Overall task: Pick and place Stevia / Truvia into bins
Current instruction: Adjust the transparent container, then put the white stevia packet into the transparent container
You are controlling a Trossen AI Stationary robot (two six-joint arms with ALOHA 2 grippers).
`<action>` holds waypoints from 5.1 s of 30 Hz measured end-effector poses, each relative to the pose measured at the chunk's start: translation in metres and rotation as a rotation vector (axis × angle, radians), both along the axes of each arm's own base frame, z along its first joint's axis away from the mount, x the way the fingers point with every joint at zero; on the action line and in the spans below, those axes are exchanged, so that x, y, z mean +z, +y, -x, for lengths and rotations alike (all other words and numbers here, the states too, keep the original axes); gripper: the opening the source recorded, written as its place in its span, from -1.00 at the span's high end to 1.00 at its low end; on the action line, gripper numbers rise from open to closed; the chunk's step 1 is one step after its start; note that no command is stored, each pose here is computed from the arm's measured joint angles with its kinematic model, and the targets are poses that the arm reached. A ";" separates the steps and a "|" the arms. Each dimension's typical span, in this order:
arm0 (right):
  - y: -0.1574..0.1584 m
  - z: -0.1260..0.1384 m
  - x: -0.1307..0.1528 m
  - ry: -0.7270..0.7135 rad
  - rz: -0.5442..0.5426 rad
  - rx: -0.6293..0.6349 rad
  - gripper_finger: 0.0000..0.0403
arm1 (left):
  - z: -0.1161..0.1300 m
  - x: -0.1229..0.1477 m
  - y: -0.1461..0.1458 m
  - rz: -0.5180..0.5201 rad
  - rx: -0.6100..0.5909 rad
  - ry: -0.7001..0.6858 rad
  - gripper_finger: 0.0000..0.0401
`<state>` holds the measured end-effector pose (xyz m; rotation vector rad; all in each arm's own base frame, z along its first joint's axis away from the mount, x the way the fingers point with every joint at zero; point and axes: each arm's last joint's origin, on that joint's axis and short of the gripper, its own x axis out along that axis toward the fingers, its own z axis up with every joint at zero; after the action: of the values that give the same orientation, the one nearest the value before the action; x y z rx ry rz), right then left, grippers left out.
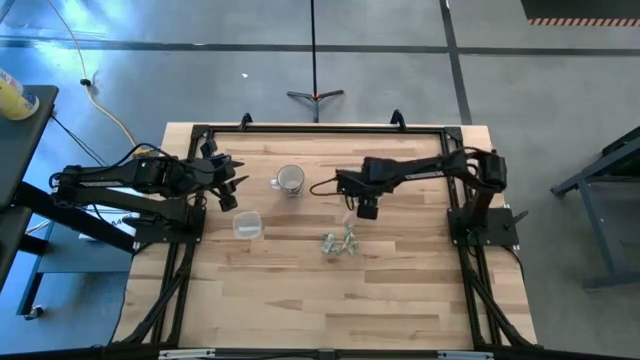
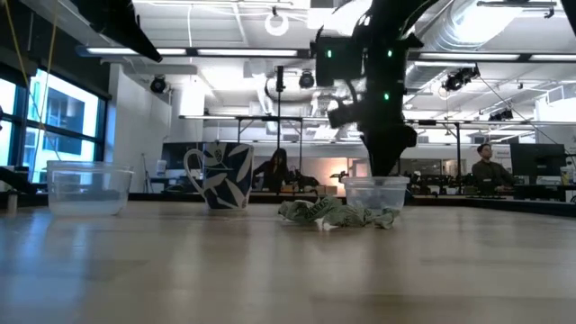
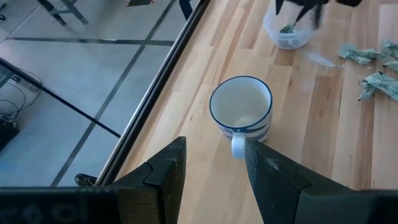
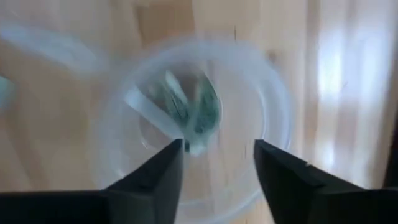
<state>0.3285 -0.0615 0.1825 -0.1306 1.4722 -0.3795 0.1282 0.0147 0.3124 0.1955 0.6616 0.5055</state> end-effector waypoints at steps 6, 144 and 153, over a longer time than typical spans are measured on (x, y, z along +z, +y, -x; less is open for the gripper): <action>0.035 -0.009 0.007 -0.045 -0.008 0.248 -0.26 | 0.000 0.000 0.000 0.000 0.000 0.000 0.00; 0.065 -0.044 0.045 -0.318 -0.120 -0.108 0.96 | 0.000 0.000 0.000 0.000 0.000 0.000 0.00; -0.001 -0.021 0.055 -0.206 -0.107 -0.248 0.97 | 0.000 0.000 0.000 0.000 0.000 0.000 0.00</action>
<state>0.3490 -0.0630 0.2371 0.1741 1.3035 -0.4987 0.1281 0.0147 0.3124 0.1956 0.6616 0.5054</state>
